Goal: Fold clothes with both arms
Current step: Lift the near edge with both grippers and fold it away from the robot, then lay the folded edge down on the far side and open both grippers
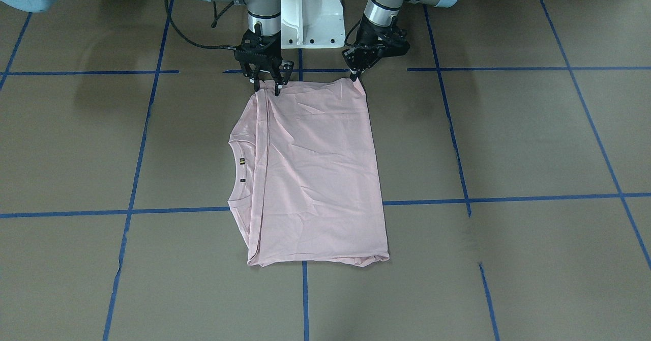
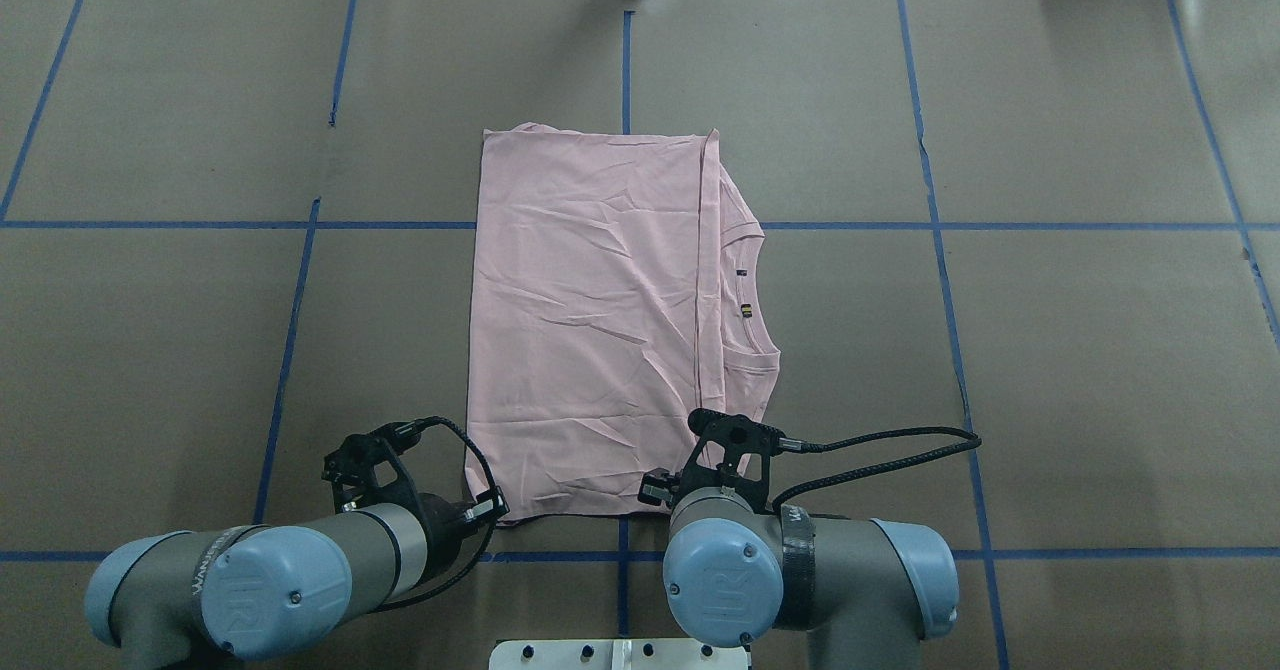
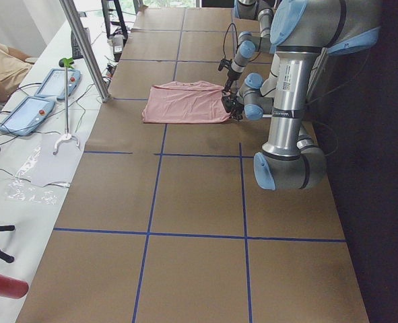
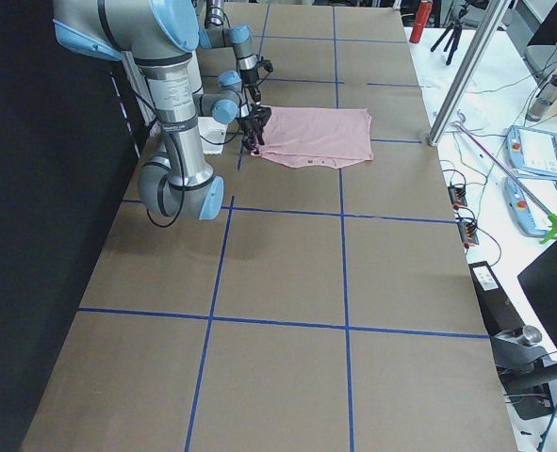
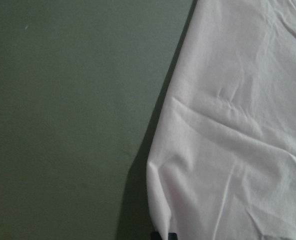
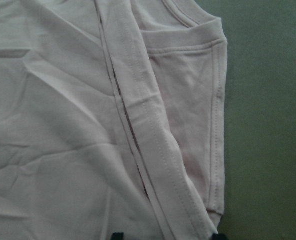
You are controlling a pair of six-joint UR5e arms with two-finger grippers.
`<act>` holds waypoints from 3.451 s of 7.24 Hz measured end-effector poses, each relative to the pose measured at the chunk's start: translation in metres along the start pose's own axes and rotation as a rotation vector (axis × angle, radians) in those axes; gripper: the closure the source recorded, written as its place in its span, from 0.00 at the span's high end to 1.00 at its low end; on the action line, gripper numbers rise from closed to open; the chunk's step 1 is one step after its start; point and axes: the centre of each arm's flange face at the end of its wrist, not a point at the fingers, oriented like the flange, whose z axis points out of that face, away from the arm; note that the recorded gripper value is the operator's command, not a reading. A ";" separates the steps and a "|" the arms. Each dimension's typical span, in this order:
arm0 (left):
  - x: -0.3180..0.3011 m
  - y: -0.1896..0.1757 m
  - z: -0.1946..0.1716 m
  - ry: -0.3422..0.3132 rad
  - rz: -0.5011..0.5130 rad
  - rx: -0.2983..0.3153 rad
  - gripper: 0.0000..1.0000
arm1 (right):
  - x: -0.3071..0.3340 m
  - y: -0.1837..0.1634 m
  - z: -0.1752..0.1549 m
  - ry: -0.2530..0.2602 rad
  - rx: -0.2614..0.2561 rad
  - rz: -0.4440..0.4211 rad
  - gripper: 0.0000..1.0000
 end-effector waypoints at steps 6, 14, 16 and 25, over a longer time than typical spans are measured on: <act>0.000 0.000 0.000 0.001 0.000 0.000 0.00 | -0.007 -0.007 -0.005 -0.012 0.006 0.056 0.00; 0.032 -0.003 -0.079 0.019 -0.002 -0.011 0.00 | 0.000 -0.035 -0.081 -0.072 -0.002 0.078 0.00; 0.051 -0.003 -0.168 0.021 -0.001 -0.062 0.00 | 0.024 -0.047 -0.163 -0.080 -0.033 0.069 0.00; 0.125 -0.126 -0.120 -0.048 0.179 0.100 0.00 | -0.017 -0.154 -0.089 -0.034 0.061 0.060 0.00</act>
